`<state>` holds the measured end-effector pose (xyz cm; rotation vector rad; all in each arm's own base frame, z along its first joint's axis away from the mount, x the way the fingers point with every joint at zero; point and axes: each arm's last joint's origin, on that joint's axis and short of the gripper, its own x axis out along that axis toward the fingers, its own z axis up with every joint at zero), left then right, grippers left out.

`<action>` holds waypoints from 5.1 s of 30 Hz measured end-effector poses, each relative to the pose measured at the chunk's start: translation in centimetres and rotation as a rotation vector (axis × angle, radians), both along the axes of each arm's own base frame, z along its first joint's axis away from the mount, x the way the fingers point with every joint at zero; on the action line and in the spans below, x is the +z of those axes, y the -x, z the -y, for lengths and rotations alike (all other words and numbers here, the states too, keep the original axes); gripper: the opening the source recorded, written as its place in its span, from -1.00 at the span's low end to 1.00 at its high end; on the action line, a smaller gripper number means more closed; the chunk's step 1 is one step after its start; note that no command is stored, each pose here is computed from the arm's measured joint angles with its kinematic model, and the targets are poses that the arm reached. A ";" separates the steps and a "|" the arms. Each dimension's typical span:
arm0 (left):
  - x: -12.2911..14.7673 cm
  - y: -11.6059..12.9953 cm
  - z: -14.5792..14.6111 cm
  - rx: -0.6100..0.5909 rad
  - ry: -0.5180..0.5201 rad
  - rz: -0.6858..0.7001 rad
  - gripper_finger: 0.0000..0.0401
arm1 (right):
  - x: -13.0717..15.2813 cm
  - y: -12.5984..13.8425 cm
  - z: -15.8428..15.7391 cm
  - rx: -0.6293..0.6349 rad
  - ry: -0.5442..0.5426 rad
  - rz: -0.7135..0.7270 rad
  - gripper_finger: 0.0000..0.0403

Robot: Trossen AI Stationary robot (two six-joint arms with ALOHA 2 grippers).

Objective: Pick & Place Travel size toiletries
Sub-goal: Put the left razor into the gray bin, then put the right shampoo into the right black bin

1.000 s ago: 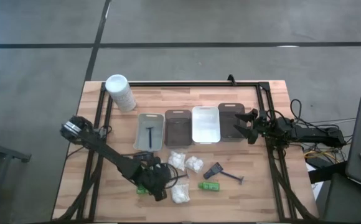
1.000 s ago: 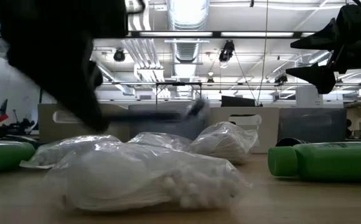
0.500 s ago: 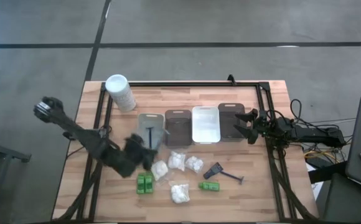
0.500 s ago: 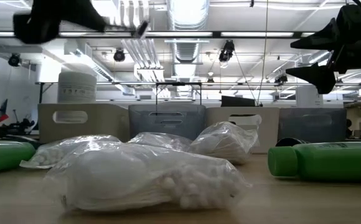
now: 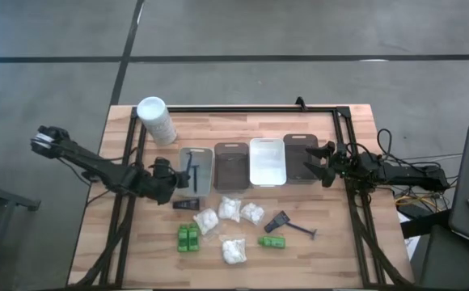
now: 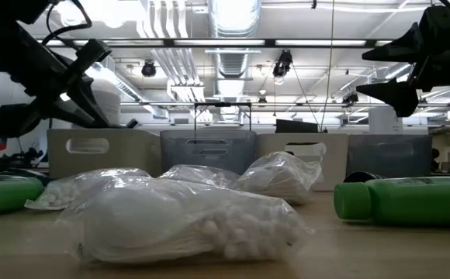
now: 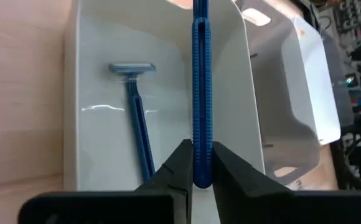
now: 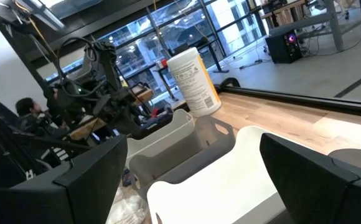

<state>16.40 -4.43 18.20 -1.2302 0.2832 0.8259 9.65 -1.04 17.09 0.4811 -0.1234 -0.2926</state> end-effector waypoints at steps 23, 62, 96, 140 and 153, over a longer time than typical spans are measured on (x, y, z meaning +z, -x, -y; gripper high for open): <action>5.7 -1.1 1.1 -0.395 -0.172 -0.004 -0.07 | 0.0 0.0 0.0 0.000 0.000 0.000 0.81; 14.2 -3.7 -4.6 -0.398 -0.661 0.061 -0.10 | 4.5 0.5 -0.4 0.201 -0.452 0.588 0.81; 13.8 -4.5 -5.2 -0.652 -0.905 -0.018 -0.10 | 7.1 -18.2 -11.1 0.505 -0.429 -1.286 0.81; 12.9 -4.8 -4.8 -0.849 -0.946 -0.052 -0.10 | -3.7 -23.8 -21.0 0.443 -0.142 -1.527 0.06; 13.9 -4.9 -4.8 -0.816 -0.955 0.000 -0.10 | 7.9 -20.4 -18.7 0.097 -0.601 -1.210 -0.44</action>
